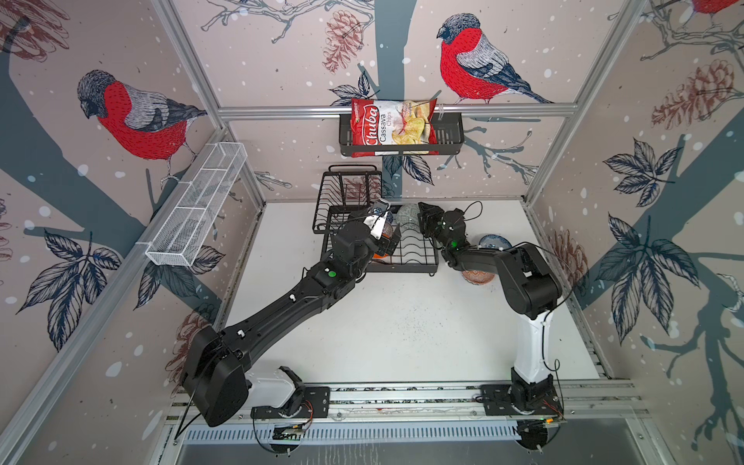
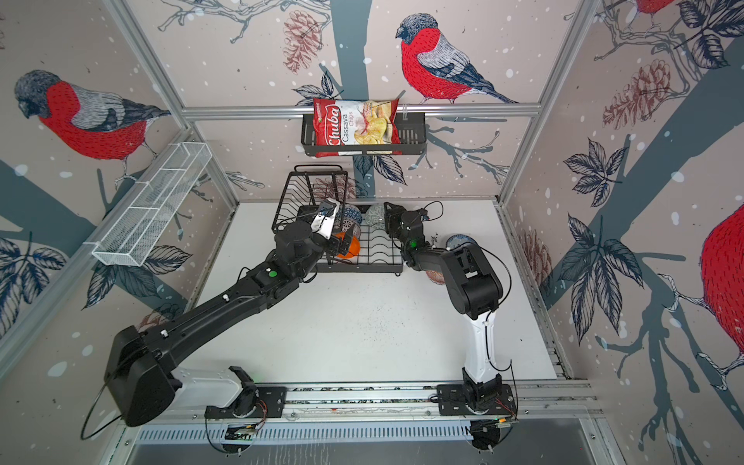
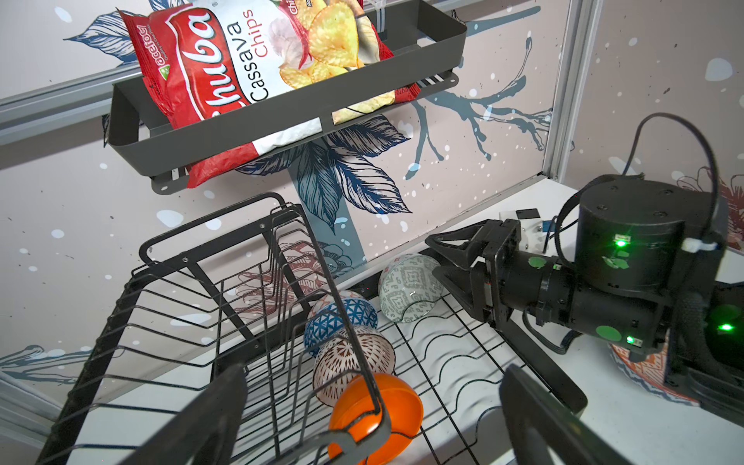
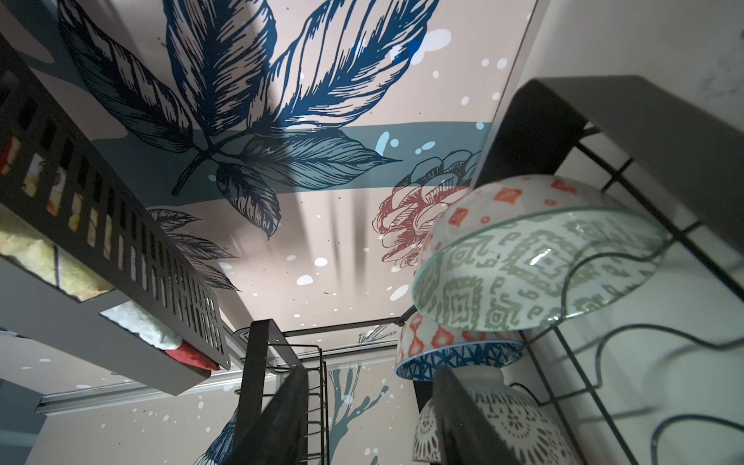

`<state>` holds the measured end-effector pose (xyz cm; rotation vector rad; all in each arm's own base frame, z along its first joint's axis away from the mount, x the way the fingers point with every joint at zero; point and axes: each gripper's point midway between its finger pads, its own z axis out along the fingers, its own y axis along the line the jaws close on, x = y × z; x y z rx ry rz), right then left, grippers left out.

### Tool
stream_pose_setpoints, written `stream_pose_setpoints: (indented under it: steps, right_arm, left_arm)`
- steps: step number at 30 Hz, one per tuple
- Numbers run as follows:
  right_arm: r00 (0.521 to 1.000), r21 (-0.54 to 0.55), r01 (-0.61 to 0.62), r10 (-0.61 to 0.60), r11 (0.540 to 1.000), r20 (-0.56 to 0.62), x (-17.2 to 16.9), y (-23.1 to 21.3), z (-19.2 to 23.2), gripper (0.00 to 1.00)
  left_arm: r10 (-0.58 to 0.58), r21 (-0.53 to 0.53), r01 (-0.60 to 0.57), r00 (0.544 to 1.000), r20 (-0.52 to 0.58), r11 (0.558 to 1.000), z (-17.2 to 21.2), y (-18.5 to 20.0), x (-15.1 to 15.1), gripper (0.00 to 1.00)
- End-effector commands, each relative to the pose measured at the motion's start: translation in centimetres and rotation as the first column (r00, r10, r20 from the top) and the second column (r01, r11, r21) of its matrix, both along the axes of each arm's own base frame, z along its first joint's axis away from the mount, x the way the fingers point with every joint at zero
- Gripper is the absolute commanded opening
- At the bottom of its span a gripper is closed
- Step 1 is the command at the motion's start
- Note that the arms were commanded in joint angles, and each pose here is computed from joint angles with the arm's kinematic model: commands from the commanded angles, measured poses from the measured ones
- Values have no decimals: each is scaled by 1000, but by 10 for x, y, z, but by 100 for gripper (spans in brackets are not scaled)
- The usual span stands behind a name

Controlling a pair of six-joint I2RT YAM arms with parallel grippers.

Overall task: Load the bowls into the dish rack
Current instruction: 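Open the right gripper to release the bowl in the rack, then draw the right gripper back toward the blue-floral bowl while left gripper moves toward the table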

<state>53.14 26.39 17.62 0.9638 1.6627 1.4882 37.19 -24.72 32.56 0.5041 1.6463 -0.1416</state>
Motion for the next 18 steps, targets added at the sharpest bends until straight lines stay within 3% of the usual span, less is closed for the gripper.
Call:
stream_pose_setpoints:
  steps: [1, 6, 13, 18]
  right_arm:
    - [1000, -51, 0, 1, 999, 22, -5, -6, 10, 60]
    - [1000, -96, -4, 7, 995, 28, -16, -14, 21, 73]
    - [999, -131, -39, 43, 991, 28, -36, -17, 29, 99]
    - [997, -221, -66, 75, 973, 34, -48, -22, 43, 100]
  left_arm:
    - [24, -37, -22, 998, 54, 999, 18, 5, 0, 98]
    - [19, -46, -16, 998, 56, 999, 23, 6, -2, 98]
    - [35, -32, -32, 995, 96, 999, 27, 11, -7, 98]
    - [49, 39, -54, 991, 124, 998, 32, 0, -15, 98]
